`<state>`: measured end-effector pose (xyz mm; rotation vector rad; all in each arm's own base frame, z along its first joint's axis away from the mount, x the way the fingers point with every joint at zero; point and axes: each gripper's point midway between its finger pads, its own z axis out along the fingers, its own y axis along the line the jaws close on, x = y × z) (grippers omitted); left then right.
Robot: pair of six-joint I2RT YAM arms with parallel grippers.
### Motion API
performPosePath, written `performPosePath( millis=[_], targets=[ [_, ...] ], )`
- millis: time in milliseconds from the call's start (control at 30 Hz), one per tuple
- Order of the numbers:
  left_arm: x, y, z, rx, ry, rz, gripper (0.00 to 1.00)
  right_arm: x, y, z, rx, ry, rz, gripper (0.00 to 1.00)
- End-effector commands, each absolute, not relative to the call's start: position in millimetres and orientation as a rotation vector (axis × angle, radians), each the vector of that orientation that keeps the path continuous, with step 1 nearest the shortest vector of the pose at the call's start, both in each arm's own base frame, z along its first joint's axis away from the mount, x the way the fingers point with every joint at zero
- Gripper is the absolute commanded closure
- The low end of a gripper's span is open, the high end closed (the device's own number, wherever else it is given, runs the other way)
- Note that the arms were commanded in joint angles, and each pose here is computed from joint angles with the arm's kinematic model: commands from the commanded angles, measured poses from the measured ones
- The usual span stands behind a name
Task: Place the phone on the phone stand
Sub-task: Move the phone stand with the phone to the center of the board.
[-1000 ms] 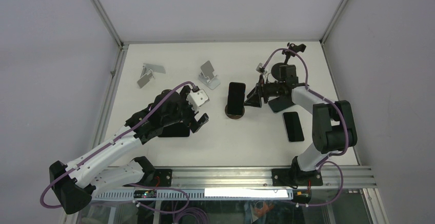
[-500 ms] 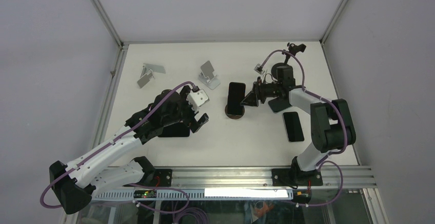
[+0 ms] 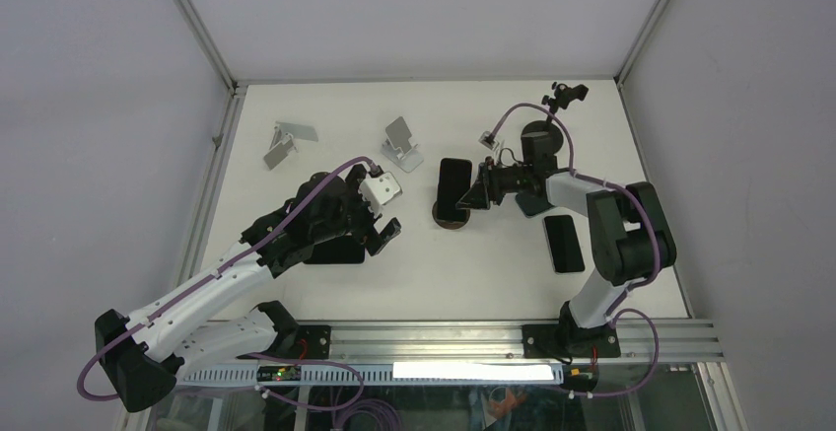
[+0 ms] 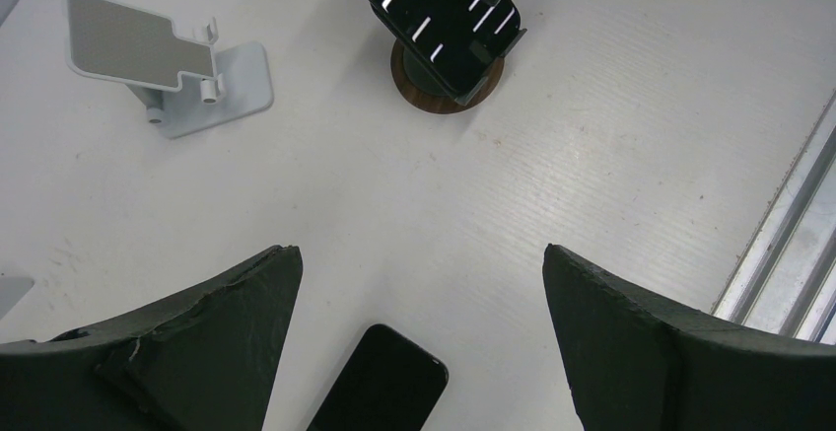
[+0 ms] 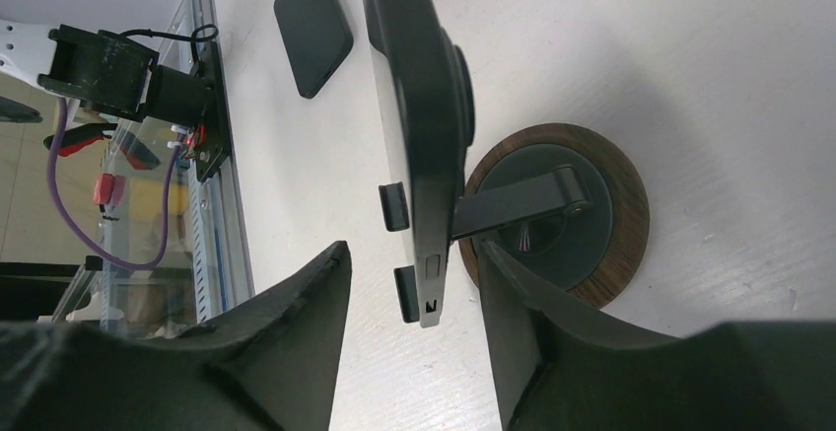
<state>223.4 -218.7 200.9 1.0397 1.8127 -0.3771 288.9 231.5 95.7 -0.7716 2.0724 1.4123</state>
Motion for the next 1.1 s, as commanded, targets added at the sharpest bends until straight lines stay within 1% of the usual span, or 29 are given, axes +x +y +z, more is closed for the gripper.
performPosePath(
  millis=[0,200,600,667,900,1067],
  targets=[
    [228.2,-217.1,206.2,1.029,1.798,-0.368,0.03,292.1,236.4,93.6,-0.796,2.049,1.398,0.50],
    [228.2,-217.3,205.5,1.032,1.798,-0.368,0.04,291.8,237.5,95.5,-0.815,2.038,1.396,0.70],
    [227.6,-217.8,206.2,1.033,1.796,-0.372,0.04,291.4,239.6,97.8,-0.834,2.020,1.401,0.98],
    [227.5,-218.0,206.4,1.033,1.795,-0.373,0.04,292.1,240.0,99.7,-0.836,2.016,1.402,1.00],
    [227.0,-218.3,206.1,1.036,1.795,-0.376,0.04,296.9,240.3,110.1,-0.853,1.979,1.380,1.00],
    [227.2,-218.5,205.1,1.037,1.797,-0.375,0.04,309.3,242.1,122.5,-0.866,1.944,1.343,1.00]
  ],
)
